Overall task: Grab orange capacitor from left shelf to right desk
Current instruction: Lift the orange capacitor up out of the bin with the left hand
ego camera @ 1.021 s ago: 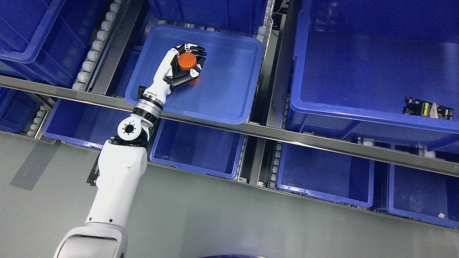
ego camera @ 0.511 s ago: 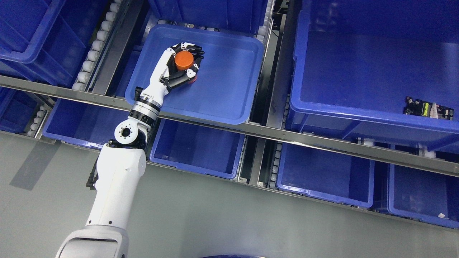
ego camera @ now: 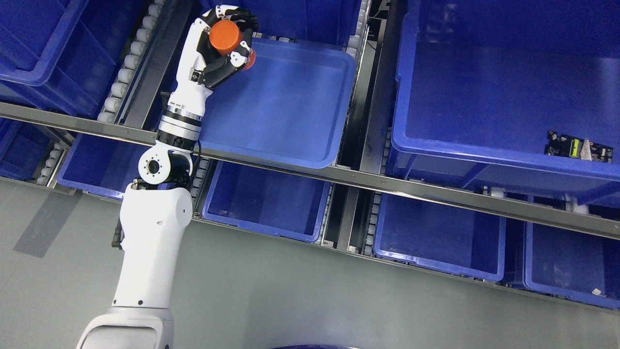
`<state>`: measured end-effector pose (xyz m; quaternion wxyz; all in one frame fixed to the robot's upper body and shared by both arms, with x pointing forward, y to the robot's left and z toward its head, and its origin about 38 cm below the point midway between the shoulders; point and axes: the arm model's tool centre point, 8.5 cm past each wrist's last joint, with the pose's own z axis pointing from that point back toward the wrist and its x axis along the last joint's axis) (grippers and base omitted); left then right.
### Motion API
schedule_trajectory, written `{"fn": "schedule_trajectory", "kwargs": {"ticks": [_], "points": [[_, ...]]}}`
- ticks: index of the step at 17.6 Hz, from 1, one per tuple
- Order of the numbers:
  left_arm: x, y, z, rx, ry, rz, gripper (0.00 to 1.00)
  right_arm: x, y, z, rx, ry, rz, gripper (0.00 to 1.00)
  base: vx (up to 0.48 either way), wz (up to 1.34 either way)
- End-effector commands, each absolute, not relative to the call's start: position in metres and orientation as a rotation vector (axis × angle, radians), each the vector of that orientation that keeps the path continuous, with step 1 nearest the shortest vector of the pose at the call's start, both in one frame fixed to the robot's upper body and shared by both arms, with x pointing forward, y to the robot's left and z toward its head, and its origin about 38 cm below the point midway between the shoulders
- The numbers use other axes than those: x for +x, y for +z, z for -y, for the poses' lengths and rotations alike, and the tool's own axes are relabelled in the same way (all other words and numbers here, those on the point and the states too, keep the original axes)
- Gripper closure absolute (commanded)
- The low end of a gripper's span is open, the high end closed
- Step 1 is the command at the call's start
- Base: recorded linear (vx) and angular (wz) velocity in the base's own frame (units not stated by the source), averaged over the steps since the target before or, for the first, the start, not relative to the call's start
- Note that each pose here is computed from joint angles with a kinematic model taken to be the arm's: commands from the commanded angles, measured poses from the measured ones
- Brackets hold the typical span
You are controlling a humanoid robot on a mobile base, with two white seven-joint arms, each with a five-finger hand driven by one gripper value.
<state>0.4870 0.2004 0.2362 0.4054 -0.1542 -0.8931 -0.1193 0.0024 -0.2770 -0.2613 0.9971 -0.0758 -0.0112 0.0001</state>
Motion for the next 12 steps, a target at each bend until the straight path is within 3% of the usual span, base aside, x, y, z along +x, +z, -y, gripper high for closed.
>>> {"fn": "schedule_trajectory", "kwargs": {"ticks": [1, 12], "points": [[0.438, 0.272, -0.185, -0.486, -0.344, 2.479, 0.99, -0.006, -0.26, 0.288, -0.169, -0.004, 0.018, 0.0, 0.0, 0.0], [0.406, 0.241, -0.192, -0.438, -0.079, 2.432, 0.99, -0.005, -0.26, 0.288, -0.169, -0.004, 0.019, 0.0, 0.0, 0.0]]}}
